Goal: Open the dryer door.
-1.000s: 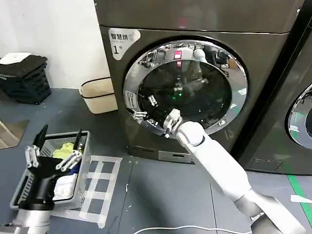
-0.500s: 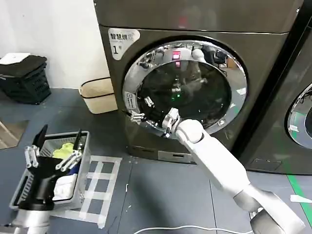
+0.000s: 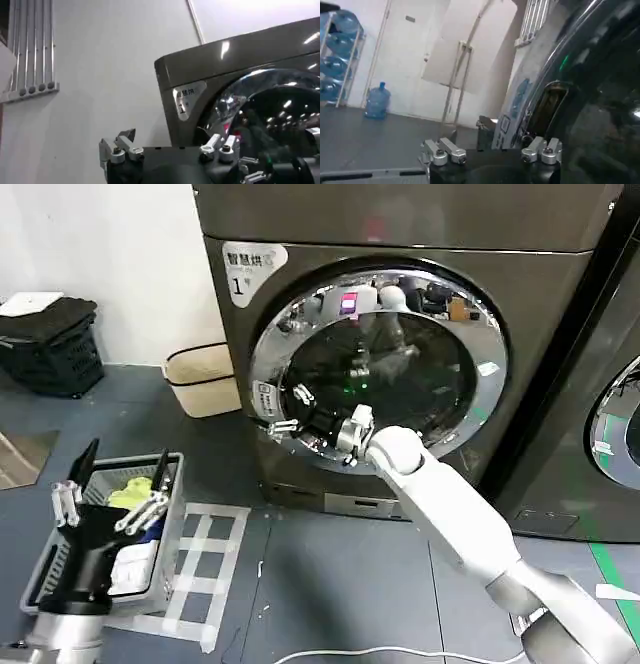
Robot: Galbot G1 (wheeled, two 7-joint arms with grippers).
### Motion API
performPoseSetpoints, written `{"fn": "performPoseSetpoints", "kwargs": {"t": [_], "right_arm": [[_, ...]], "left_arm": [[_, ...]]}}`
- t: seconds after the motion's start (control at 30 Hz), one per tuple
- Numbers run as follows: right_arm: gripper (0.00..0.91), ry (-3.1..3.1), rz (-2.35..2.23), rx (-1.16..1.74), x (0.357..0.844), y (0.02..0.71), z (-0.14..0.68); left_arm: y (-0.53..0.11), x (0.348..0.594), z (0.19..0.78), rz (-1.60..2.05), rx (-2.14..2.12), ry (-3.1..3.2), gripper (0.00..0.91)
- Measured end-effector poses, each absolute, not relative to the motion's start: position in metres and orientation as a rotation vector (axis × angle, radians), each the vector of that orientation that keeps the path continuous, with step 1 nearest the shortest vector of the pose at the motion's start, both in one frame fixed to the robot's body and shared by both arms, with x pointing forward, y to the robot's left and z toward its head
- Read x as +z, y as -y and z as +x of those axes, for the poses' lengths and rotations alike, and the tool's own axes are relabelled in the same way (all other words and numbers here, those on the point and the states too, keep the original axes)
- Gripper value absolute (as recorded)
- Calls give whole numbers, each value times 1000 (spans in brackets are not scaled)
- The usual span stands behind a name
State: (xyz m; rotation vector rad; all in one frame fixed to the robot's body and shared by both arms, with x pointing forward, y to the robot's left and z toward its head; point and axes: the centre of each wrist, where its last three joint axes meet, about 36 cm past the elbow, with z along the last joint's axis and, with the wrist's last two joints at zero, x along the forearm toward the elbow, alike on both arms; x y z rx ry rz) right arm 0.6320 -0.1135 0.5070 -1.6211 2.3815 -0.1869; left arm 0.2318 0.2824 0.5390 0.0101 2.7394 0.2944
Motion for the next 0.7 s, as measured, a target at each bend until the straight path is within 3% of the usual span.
{"fn": "performPoseSetpoints", "kwargs": {"t": [0.7], "right_arm": [[907, -2205, -1782, -220, 516, 140, 610]], "left_arm": [[-323, 530, 277, 105, 329, -2774, 907]]}}
